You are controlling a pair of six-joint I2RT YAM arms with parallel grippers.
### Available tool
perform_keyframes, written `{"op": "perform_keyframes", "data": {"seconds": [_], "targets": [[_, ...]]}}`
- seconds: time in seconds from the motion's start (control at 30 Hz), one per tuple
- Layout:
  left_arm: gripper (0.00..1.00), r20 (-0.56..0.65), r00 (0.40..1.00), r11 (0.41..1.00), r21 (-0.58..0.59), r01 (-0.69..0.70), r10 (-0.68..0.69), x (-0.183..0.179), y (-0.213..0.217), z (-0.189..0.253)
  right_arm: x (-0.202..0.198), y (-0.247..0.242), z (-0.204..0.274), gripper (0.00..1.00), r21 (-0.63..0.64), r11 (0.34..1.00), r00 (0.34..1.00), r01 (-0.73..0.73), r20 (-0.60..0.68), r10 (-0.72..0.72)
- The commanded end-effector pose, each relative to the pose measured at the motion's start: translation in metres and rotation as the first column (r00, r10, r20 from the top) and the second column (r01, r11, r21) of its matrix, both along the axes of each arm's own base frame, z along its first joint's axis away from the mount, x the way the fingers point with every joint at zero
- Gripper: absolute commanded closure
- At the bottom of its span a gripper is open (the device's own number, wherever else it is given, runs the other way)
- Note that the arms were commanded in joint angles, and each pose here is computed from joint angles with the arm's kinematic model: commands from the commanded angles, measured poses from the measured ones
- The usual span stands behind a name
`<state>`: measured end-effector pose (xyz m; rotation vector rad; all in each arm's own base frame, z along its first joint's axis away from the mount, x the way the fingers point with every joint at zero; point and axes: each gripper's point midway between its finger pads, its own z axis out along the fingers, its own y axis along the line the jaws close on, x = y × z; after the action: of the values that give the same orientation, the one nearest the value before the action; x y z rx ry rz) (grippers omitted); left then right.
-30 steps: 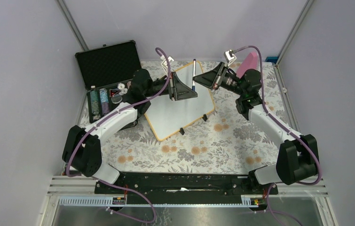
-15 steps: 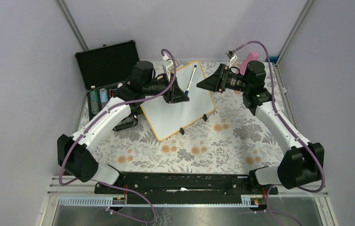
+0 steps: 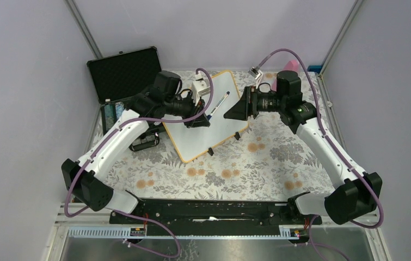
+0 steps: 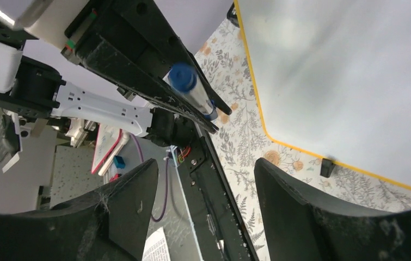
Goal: Write a sentence on the whiteboard
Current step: Open the whiteboard marker.
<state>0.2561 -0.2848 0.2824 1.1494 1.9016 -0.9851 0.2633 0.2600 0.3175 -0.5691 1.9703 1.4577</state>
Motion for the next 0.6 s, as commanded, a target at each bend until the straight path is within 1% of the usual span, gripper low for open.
{"op": "perform_keyframes", "data": {"seconds": [0.0,0.13,0.27,0.4,0.53,0.57], "targets": [[1.0,0.101,0.987,0.991,0.041,0.125,-0.129,-0.017,-0.002,0.009,-0.014,0.008,0.009,0.29,0.008,0.998,0.998,-0.069,-0.014,0.069],[1.0,0.12,0.981,0.986,0.093,0.141,-0.152,-0.022,-0.005,-0.001,-0.023,0.015,0.006,0.31,0.01,0.996,0.995,-0.093,-0.046,0.093],[1.0,0.134,0.976,0.981,0.118,0.157,-0.172,-0.026,-0.011,-0.004,-0.028,0.022,0.005,0.38,0.008,0.995,0.993,-0.104,-0.051,0.104],[1.0,0.147,0.973,0.979,0.128,0.158,-0.176,-0.027,-0.012,-0.004,-0.037,0.028,-0.003,0.52,0.001,0.992,0.989,-0.127,-0.078,0.127],[1.0,0.145,0.971,0.974,0.146,0.171,-0.193,-0.03,-0.013,-0.007,-0.043,0.032,-0.009,0.55,-0.005,0.989,0.985,-0.145,-0.097,0.144],[1.0,0.145,0.97,0.974,0.147,0.175,-0.196,-0.031,-0.013,-0.007,-0.044,0.033,-0.009,0.58,-0.005,0.989,0.985,-0.149,-0.093,0.148]]}}
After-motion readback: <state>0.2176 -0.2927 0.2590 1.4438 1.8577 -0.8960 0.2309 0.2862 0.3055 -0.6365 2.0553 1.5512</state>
